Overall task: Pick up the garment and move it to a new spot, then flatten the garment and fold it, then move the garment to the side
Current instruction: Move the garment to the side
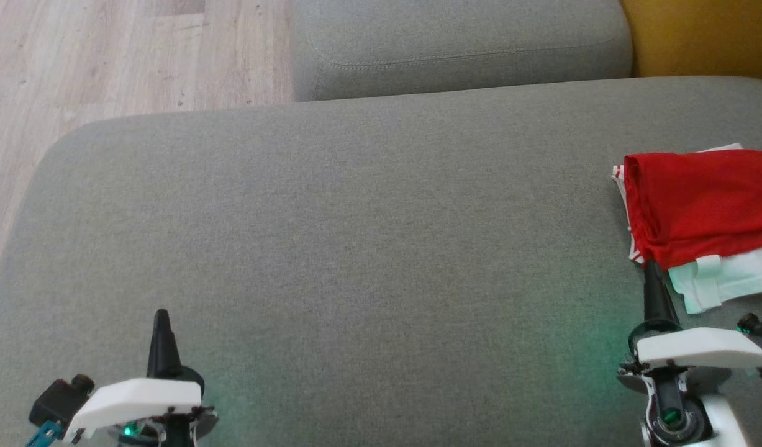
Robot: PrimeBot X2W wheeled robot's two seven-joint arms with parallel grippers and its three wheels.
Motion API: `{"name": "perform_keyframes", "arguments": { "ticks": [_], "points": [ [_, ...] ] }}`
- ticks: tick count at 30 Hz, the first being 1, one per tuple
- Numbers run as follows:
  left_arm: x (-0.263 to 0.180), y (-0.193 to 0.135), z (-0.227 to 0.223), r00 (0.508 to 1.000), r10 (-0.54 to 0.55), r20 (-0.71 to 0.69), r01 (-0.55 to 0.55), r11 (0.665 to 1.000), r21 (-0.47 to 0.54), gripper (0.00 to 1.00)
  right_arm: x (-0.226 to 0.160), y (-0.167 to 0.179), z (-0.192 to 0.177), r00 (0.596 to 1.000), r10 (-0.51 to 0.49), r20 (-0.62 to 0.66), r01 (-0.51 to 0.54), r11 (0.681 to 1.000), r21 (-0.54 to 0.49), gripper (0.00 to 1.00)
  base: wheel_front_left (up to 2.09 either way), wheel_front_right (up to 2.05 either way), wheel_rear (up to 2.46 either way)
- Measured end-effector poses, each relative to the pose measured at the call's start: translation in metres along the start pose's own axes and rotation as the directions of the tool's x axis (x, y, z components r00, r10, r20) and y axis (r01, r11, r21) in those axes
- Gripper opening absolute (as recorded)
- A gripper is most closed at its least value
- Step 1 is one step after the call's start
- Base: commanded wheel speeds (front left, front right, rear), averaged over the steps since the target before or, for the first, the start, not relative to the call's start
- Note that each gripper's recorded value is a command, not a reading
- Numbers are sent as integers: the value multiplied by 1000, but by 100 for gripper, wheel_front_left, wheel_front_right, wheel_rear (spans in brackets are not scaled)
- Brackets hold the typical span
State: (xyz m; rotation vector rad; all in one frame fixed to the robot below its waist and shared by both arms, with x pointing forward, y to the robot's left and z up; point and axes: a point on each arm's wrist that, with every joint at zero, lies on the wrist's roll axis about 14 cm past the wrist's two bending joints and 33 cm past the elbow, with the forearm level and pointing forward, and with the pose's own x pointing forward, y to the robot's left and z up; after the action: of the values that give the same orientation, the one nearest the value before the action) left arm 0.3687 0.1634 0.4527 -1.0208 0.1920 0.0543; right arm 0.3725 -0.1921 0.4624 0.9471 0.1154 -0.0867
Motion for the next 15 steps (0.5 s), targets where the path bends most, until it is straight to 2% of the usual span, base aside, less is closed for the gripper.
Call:
{"name": "perform_keyframes", "arguments": {
  "ticks": [15],
  "points": [
    [-1,3,7,1000,6,5,-5,988,-155,0,2,2,5,1000,4,0,-4,984,176,0,0,0,0]
  ]
}}
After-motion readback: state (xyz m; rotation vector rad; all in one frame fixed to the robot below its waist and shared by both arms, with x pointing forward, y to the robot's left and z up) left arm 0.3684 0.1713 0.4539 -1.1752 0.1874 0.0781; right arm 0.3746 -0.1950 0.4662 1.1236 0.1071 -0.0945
